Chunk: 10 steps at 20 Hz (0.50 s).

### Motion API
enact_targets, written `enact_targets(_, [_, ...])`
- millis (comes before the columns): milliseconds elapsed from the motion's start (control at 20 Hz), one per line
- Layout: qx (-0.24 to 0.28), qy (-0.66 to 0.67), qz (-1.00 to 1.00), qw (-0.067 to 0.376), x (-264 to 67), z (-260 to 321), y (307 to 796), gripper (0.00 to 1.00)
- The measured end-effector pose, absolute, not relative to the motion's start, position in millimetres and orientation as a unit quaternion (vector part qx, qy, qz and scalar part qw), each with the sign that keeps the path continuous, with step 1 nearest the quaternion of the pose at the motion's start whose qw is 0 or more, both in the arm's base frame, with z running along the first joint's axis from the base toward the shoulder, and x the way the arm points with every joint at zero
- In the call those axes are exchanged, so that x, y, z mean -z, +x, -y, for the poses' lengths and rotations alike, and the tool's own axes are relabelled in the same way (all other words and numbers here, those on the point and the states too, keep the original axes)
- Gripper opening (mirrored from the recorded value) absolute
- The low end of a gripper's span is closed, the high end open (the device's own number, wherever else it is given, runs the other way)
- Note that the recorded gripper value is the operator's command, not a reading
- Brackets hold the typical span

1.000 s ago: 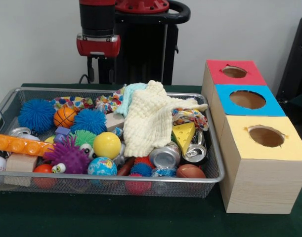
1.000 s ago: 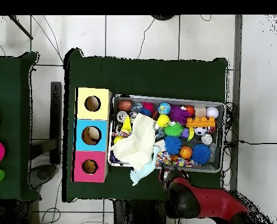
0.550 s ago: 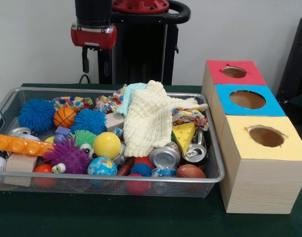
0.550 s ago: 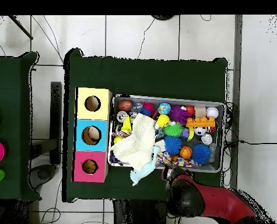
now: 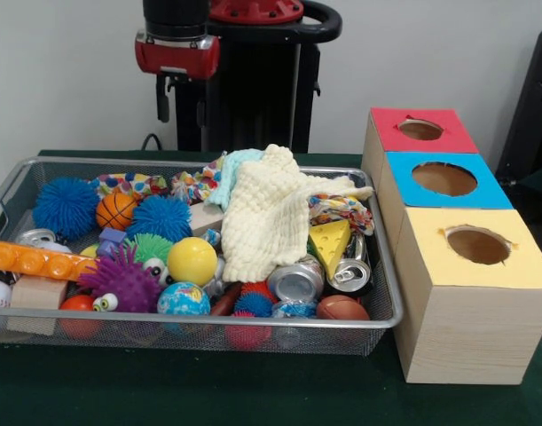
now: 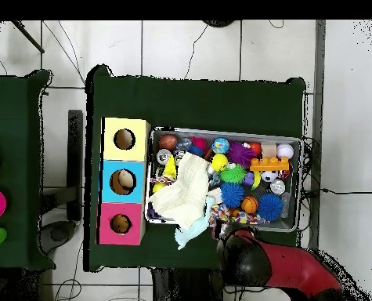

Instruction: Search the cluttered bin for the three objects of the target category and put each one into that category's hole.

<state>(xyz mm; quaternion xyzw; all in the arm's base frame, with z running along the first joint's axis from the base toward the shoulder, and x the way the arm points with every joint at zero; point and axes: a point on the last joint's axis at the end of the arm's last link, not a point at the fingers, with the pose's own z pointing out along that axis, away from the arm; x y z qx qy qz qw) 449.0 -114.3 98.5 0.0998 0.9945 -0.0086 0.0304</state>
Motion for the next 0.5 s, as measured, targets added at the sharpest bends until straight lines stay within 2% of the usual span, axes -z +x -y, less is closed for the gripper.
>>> enact_targets(500, [-0.008,0.063,-0.998,0.020,-84,64,465,1.00])
